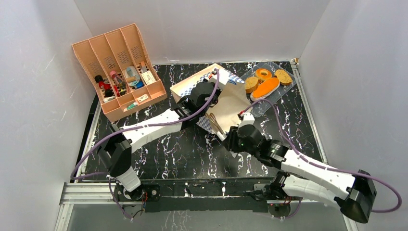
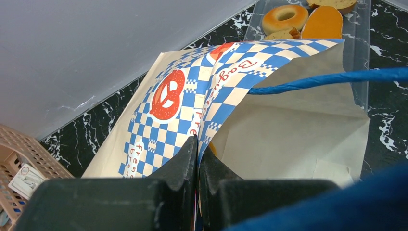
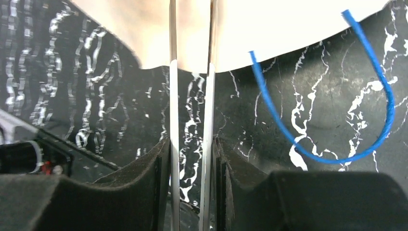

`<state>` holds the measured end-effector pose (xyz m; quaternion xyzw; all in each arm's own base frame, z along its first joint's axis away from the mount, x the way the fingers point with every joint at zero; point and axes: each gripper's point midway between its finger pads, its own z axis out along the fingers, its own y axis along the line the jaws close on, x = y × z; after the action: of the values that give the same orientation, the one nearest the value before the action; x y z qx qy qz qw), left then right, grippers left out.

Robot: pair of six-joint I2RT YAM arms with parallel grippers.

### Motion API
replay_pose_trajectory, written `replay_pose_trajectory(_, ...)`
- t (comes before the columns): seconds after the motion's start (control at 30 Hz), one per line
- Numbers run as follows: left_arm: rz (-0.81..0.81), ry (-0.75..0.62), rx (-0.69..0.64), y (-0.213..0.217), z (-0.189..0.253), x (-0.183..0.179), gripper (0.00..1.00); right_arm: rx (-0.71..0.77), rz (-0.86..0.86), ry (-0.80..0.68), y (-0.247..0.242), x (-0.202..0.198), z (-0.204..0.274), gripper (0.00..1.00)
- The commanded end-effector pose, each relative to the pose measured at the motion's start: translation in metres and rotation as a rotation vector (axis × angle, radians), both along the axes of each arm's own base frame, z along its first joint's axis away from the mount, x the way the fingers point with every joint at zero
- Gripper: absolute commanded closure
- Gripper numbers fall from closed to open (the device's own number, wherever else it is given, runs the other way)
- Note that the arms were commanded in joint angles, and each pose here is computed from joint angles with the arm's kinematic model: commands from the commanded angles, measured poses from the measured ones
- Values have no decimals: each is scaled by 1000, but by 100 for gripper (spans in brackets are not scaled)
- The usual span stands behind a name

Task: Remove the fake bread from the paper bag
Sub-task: Take out the fake bread from the paper bag.

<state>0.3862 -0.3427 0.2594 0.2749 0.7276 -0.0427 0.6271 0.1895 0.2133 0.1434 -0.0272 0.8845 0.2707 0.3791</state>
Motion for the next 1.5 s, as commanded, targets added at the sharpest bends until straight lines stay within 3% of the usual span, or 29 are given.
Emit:
replay_pose_trajectory(0.0,48,-111,-109,18,48,-10,100,16,-185,-140,3,24,16,71)
replay_pose_trajectory(0.23,67,-126,-107,37,47,-26,100,22,-273,-180,-12,28,18,71)
replay_pose_trajectory(0.43,68,-125,-105,43,42,-33,100,13,-247,-141,-2,27,9,71)
replay_pose_trajectory(0.73,61,-129,-116,40,34,-38,100,275,-234,-31,27,14,16,70)
replay_pose_trajectory(1.07,43,-132,-126,28,27,-45,100,414,-275,109,42,6,16,70)
replay_pose_trajectory(1.47,22,-151,-119,15,29,-60,100,479,-361,221,54,10,3,68)
